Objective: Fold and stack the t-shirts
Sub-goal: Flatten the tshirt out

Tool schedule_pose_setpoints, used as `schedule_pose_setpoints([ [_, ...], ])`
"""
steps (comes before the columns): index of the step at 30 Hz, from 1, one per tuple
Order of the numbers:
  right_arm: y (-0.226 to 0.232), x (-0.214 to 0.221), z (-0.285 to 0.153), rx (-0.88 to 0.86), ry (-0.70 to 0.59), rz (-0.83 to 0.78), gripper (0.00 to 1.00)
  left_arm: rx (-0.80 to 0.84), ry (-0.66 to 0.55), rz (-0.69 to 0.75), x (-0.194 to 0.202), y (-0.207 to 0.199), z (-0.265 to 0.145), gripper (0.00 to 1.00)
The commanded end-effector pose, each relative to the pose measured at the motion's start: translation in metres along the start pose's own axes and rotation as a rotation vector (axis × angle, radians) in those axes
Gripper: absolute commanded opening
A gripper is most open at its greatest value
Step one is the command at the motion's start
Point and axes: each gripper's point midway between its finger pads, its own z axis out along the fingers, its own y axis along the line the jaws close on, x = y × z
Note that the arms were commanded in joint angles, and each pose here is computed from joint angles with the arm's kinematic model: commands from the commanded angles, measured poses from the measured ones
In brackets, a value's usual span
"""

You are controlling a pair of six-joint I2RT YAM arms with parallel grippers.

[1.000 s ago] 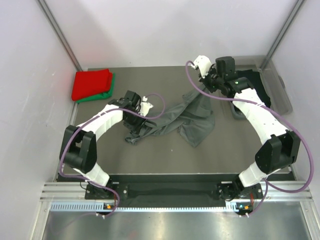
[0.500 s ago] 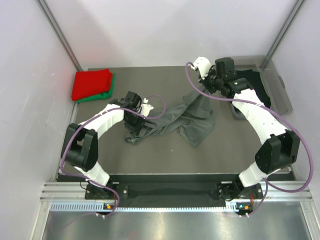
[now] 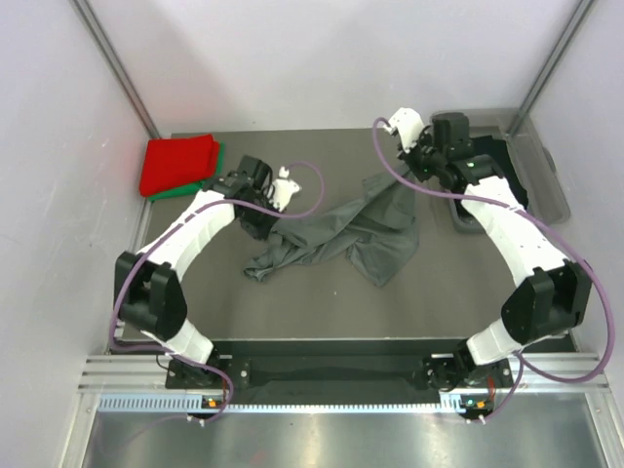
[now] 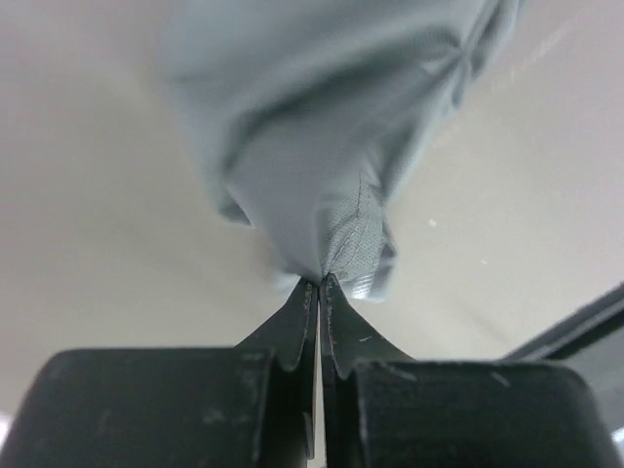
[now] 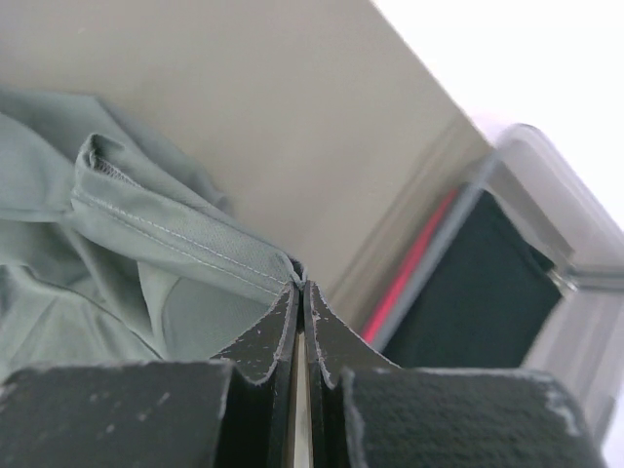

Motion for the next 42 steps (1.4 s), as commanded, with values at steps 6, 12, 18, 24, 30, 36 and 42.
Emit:
schedule_pose_setpoints([
  [6, -0.076, -0.074, -0.129, 0.31, -0.3, 0.066, 0.0, -0.372, -0.261, 0.169, -0.048, 0.043, -0.135, 0.0],
  [12, -0.107, -0.1, -0.229, 0.544, -0.433, 0.081, 0.0, -0.603, -0.415, 0.176, -0.054, 0.065, -0.22, 0.0],
  [18, -0.097, -0.116, -0.319, 0.601, -0.555, 0.098, 0.0, -0.719, -0.658, 0.135, -0.063, 0.052, -0.315, 0.0],
  [24, -0.065, -0.114, -0.393, 0.596, -0.65, 0.036, 0.0, -0.768, -0.931, 0.128, -0.05, 0.017, -0.405, 0.0],
  [30, -0.033, -0.103, -0.451, 0.604, -0.699, -0.048, 0.0, -0.793, -1.076, 0.163, -0.022, -0.012, -0.453, 0.0],
  [36, -0.022, -0.102, -0.509, 0.688, -0.782, -0.073, 0.0, -0.82, -1.155, 0.181, -0.005, -0.028, -0.48, 0.0],
  [42, -0.041, -0.113, -0.498, 0.755, -0.773, -0.141, 0.0, -0.92, -1.155, 0.198, -0.011, -0.016, -0.496, 0.0],
])
